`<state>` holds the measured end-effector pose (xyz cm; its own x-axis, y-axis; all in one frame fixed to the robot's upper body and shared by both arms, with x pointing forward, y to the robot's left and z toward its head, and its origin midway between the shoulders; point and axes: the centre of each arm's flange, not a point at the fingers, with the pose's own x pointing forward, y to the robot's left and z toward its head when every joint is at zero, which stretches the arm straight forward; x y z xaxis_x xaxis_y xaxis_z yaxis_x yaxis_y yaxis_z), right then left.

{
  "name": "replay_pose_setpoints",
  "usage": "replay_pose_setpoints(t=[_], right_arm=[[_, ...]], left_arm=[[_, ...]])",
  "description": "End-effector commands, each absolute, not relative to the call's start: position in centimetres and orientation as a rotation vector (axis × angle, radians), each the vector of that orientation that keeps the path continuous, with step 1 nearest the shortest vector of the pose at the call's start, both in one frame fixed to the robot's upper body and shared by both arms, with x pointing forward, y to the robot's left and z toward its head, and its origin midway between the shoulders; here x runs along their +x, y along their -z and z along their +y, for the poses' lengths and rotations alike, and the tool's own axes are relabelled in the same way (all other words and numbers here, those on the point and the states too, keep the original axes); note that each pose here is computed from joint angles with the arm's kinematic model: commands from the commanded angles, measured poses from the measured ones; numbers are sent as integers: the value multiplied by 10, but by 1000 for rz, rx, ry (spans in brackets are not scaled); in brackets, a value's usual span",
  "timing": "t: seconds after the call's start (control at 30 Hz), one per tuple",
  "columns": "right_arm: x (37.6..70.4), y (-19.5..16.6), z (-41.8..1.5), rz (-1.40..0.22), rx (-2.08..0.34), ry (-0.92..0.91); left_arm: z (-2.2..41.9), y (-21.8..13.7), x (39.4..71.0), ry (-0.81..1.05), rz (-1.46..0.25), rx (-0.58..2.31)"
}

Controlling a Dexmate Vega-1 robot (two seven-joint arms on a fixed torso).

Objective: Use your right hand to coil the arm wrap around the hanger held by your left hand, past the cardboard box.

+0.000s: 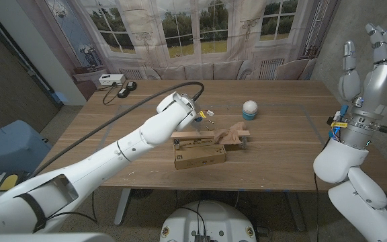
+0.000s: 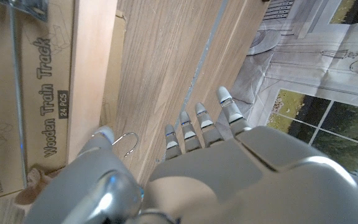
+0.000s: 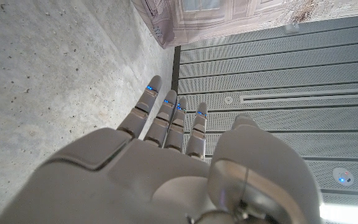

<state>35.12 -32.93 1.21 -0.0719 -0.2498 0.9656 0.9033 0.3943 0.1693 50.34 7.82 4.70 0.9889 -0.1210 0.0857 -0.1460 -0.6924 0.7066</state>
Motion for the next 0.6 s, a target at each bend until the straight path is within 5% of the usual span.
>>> replay_pose_setpoints(t=[0.03, 0.6], right_arm=[[357, -12, -327, -1283, -637, 1048], [385, -17, -331, -1232, -377, 620]], left_arm=[[98, -57, 488, -221, -446, 2130], [134, -50, 480, -344, -901, 1548]])
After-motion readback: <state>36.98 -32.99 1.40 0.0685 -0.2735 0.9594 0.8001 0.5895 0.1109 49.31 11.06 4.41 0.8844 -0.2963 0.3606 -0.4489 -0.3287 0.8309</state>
